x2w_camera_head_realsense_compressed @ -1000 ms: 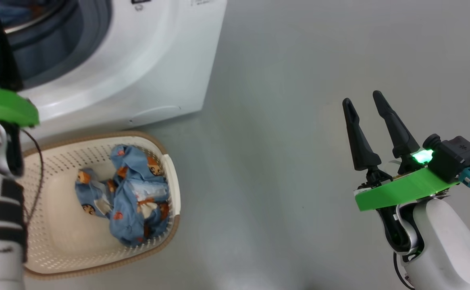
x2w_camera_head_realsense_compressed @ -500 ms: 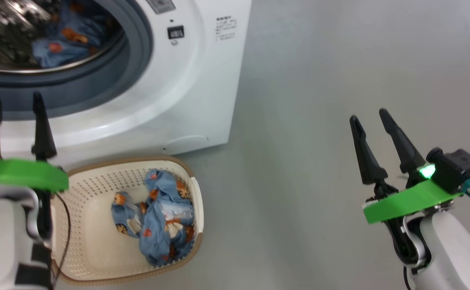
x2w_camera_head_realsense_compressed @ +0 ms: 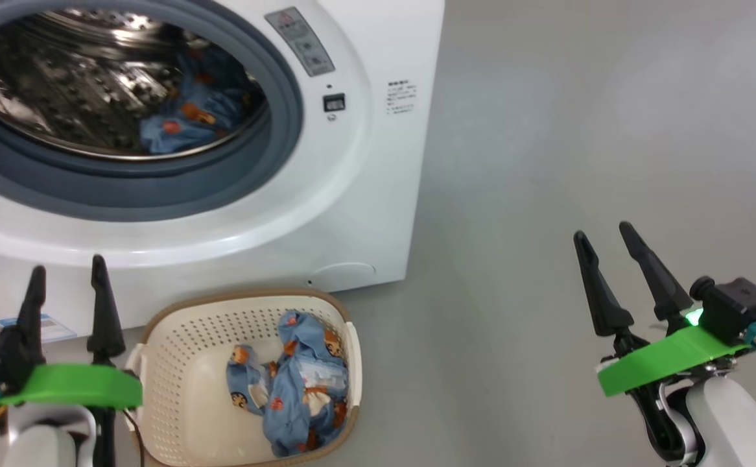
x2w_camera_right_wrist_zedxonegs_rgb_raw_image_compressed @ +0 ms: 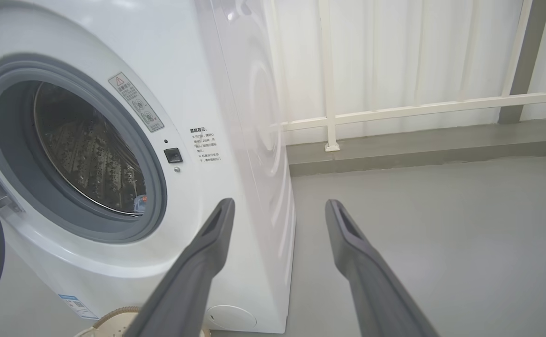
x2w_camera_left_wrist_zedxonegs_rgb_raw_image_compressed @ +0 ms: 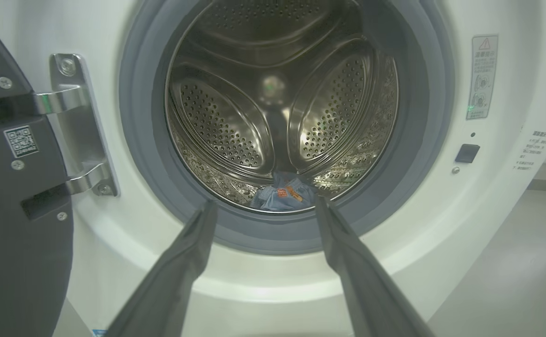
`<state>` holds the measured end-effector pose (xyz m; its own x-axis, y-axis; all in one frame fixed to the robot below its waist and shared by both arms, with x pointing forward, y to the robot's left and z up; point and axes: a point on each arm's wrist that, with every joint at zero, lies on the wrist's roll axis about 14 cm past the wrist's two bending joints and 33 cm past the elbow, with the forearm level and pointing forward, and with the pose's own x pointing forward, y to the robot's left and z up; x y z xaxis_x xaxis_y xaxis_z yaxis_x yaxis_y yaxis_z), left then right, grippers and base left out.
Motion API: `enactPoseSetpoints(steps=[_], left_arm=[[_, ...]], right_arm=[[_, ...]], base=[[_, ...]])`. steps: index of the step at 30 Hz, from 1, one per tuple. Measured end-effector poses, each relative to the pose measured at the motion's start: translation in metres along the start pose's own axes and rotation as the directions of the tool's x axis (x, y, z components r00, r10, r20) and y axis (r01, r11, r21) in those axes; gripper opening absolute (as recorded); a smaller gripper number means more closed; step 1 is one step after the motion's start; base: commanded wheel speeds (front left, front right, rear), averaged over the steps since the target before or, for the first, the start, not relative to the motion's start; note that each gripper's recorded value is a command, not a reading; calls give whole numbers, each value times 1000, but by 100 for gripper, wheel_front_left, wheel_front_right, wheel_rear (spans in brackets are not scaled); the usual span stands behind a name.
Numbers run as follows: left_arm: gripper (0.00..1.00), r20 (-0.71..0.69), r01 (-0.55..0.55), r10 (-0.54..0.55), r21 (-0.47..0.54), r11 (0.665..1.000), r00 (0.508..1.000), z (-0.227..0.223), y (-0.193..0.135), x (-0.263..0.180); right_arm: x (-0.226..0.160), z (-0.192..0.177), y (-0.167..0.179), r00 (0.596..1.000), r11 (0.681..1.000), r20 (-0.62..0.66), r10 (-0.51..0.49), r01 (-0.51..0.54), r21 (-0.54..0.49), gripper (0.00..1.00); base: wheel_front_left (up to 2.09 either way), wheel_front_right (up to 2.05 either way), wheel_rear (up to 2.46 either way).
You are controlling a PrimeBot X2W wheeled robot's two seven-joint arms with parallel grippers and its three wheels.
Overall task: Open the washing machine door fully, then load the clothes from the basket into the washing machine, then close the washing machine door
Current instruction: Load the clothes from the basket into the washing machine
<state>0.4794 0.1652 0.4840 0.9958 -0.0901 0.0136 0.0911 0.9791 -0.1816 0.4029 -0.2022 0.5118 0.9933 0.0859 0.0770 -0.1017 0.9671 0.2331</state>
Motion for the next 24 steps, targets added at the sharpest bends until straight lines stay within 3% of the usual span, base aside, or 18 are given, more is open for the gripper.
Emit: enactPoseSetpoints(steps=[11,24], left_arm=[[100,41,-44,44,0,999,998,15,14,-50],[100,65,-87,90,-43,995,994,22,16,-77]], right_arm=[[-8,11,5,999,1000,28,19,-19,-1,100],[-9,23,12,997,999,55,47,-46,-10,100]], base=[[0,0,0],[0,0,0]])
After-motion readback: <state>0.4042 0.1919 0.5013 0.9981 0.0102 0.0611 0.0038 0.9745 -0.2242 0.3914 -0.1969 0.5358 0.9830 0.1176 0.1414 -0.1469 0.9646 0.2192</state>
